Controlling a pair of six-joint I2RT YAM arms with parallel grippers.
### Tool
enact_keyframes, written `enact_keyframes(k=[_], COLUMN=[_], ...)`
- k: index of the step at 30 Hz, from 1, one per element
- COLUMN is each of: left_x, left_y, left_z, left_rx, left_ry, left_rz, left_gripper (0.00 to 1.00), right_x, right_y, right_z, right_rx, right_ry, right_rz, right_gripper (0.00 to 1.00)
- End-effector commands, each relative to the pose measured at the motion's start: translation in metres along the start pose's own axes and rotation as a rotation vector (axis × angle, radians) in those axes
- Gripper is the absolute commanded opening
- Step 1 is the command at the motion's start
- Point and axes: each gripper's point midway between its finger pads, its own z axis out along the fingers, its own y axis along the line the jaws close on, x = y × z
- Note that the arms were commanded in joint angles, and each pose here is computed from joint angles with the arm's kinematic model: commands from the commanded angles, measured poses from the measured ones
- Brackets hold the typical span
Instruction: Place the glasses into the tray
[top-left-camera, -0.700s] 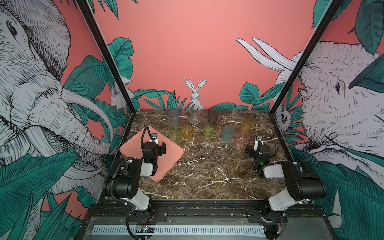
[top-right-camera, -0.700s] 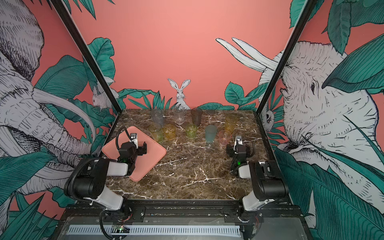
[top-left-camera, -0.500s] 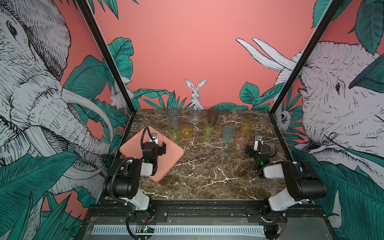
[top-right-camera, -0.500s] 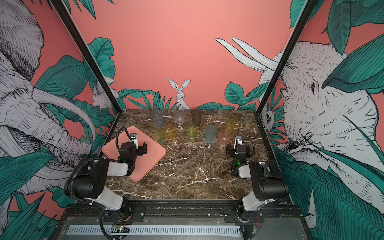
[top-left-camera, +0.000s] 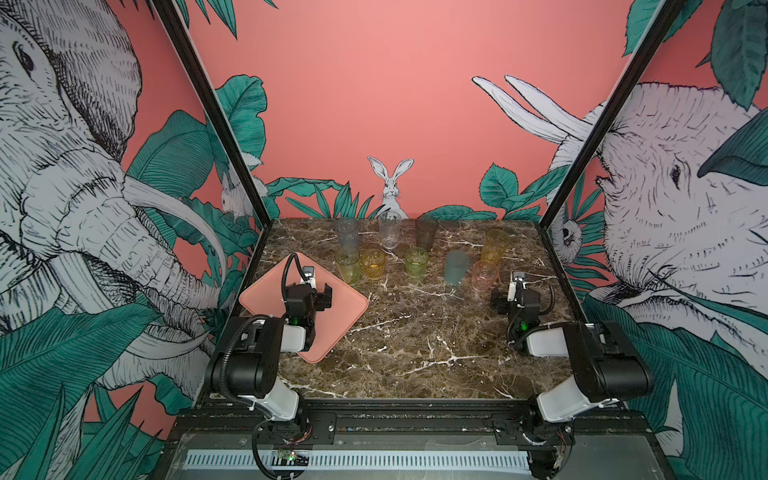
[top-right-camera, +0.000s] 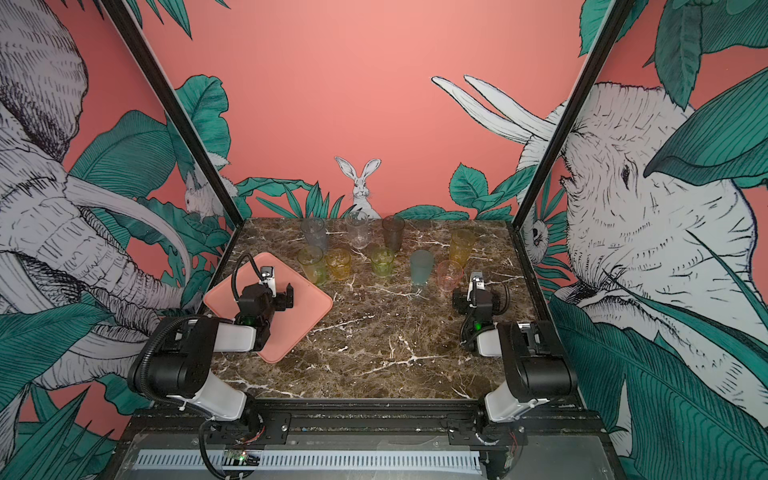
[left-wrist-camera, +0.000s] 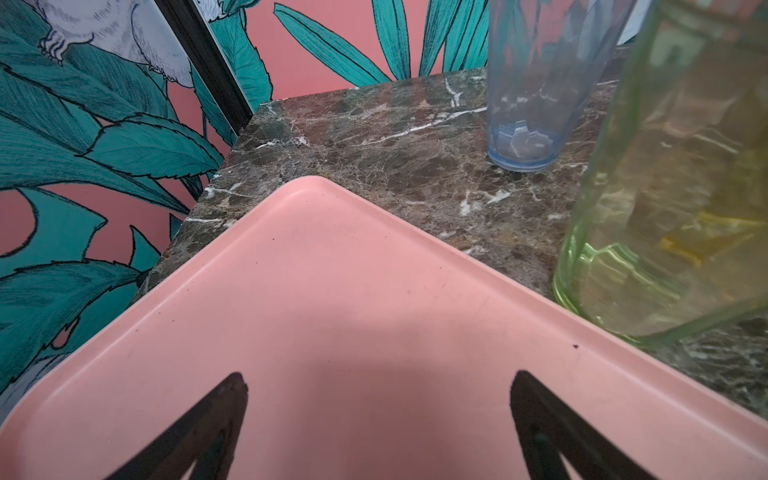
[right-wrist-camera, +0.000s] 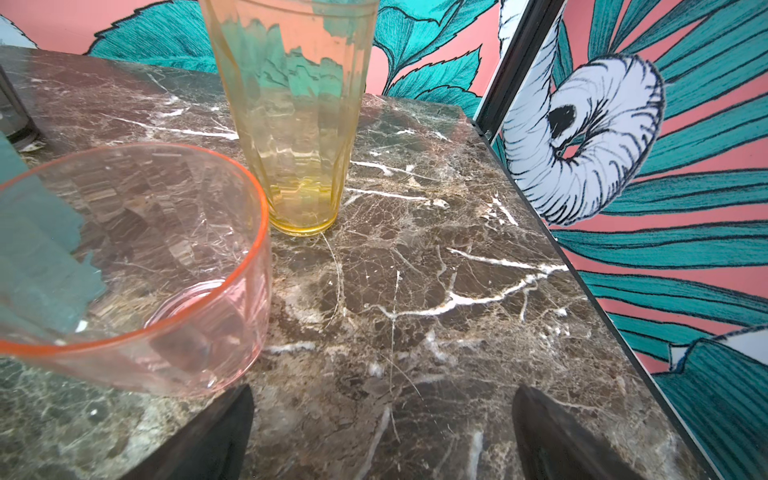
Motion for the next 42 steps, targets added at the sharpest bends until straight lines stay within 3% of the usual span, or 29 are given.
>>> enact_keyframes(k=[1,12,19,25,29,31,35,39,42], left_x=[-0.013,-0.015,-0.038,-0.072,-0.09,-0.094,-0.092,-0.095,-0.09], left_y=[0.006,0.006,0.02,0.048,0.066,0.081,0.082,0.059,0.043], left_z=[-0.002,-0.004,-0.033,-0.081,-0.115,-0.135,-0.156,-0.162,-0.164], left_rx=[-0.02,-0.017,-0.059,-0.149,-0.199,-0.267,-0.26,-0.112,-0.023], left_ry=[-0.04,-0.058,-0.085,-0.077,-0.043,-0.016,0.045,0.068,0.119], left_rz=[-0.018,-0.015,-0.041,-0.168,-0.28,-0.388,-0.44,-0.461,-0.477], left_gripper=[1.0,1.0,1.0,1.0,1.0,0.99,1.0,1.0,1.0], right_x=[-0.018,-0.019,-0.03,-0.058,-0.081,-0.089,-0.108,-0.141,-0.151], right_y=[-0.002,-0.004,-0.018,-0.034,-0.043,-0.044,-0.032,0.01,0.037], right_z=[0.002,0.0,-0.015,-0.035,-0.048,-0.055,-0.071,-0.089,-0.097], right_rx=[0.005,0.012,0.071,0.12,0.128,0.123,0.019,-0.292,-0.457], right_ry=[-0.051,-0.067,-0.096,-0.11,-0.041,0.011,0.033,-0.017,0.03], right_rz=[0.021,0.024,0.057,0.093,0.247,0.354,0.577,0.715,0.839], right_gripper=[0.99,0.99,0.99,0.99,0.99,0.99,0.99,0.99,0.99])
